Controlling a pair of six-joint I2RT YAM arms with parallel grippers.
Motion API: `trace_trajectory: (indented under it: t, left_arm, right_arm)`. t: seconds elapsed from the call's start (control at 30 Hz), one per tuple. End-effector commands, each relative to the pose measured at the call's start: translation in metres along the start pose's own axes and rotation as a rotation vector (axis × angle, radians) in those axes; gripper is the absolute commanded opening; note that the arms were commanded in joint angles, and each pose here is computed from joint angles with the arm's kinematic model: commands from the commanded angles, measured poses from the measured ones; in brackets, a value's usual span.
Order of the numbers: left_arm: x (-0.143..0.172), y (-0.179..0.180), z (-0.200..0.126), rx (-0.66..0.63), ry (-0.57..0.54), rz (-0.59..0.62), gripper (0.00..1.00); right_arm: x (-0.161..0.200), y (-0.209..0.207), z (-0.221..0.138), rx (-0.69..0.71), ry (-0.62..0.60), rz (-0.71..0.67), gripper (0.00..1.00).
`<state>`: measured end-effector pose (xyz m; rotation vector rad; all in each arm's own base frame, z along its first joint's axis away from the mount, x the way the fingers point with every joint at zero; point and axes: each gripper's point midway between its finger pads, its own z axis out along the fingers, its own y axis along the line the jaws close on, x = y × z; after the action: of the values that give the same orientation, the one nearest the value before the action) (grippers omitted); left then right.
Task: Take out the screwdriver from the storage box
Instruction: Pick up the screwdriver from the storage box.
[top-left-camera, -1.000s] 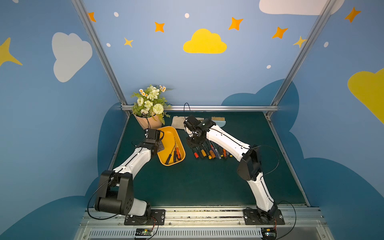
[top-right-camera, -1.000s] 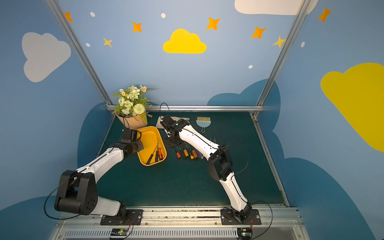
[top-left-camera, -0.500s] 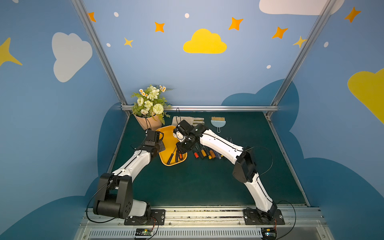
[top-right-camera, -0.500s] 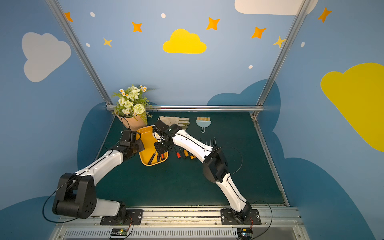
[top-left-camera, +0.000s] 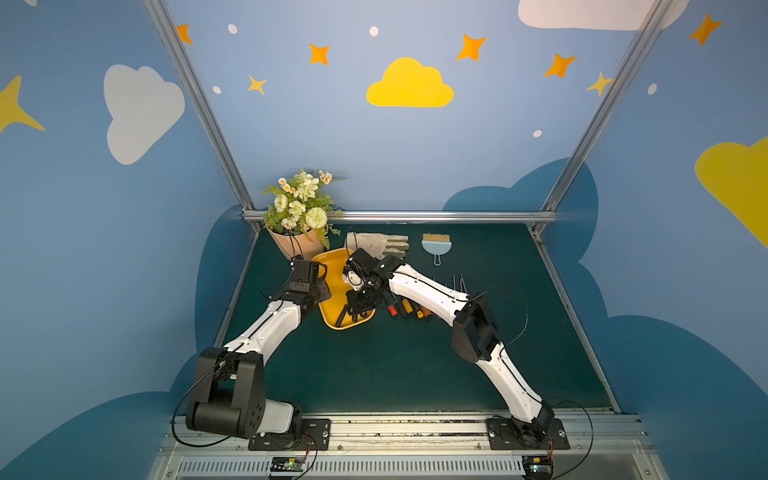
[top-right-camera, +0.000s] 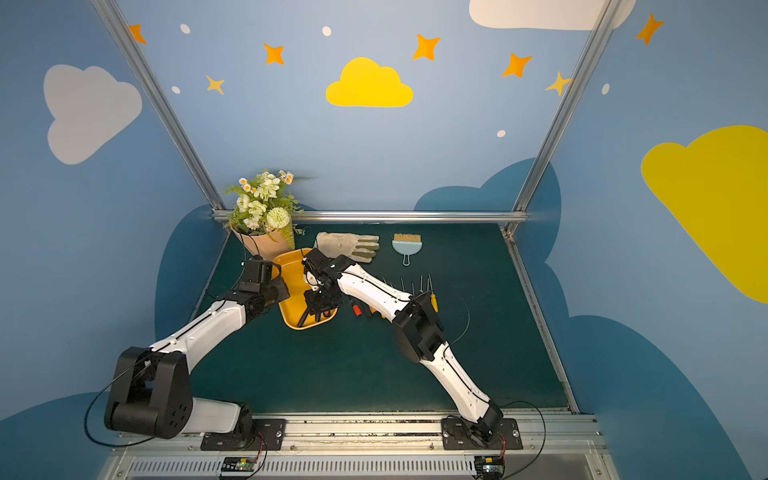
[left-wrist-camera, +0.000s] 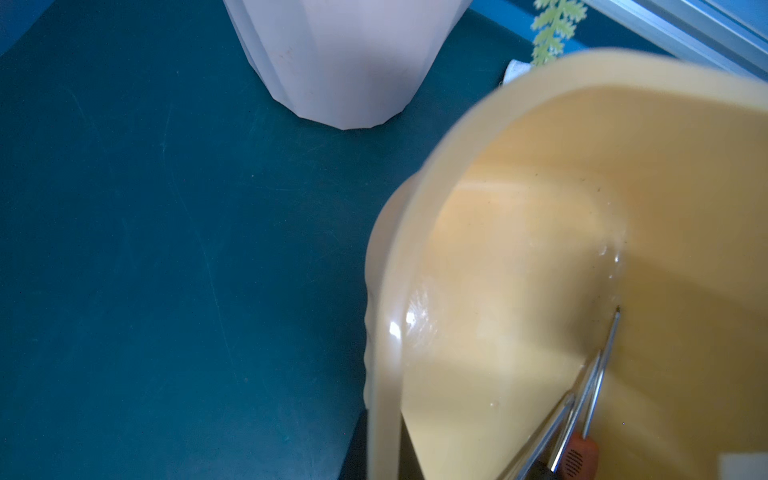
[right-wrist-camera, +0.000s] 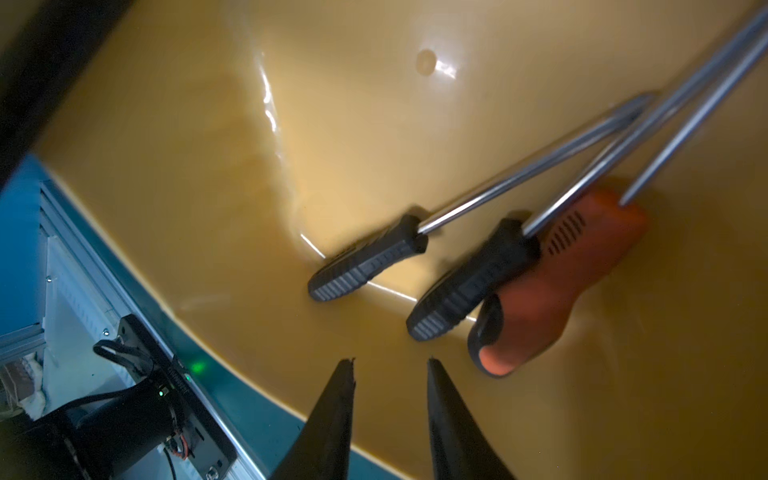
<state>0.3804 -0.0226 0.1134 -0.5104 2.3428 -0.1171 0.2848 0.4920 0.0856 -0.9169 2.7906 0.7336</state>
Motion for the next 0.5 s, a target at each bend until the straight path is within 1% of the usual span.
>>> trace_trajectory:
  t: [0.0,0.13,0.37,0.47]
  left_arm:
    - [-0.012,-0.008,-0.007,0.044,-0.045,-0.016,0.02]
    - [-0.011,-0.009,-0.006,0.047,-0.037,-0.017,0.02]
    - [-0.011,-0.009,-0.006,0.048,-0.039,-0.02,0.02]
    - [-0.009,-0.011,-0.005,0.06,-0.028,-0.026,0.02]
  right_arm:
    - [-0.005,-0.007,0.007,0.043,-0.013,0.015,0.33]
    - [-0.007,-0.021,0.015,0.098,-0.02,0.028,0.33]
    - [-0.012,-0.038,0.018,0.191,-0.051,0.03,0.33]
    - [-0.017,-0.039,0.021,0.2,-0.068,0.024,0.36]
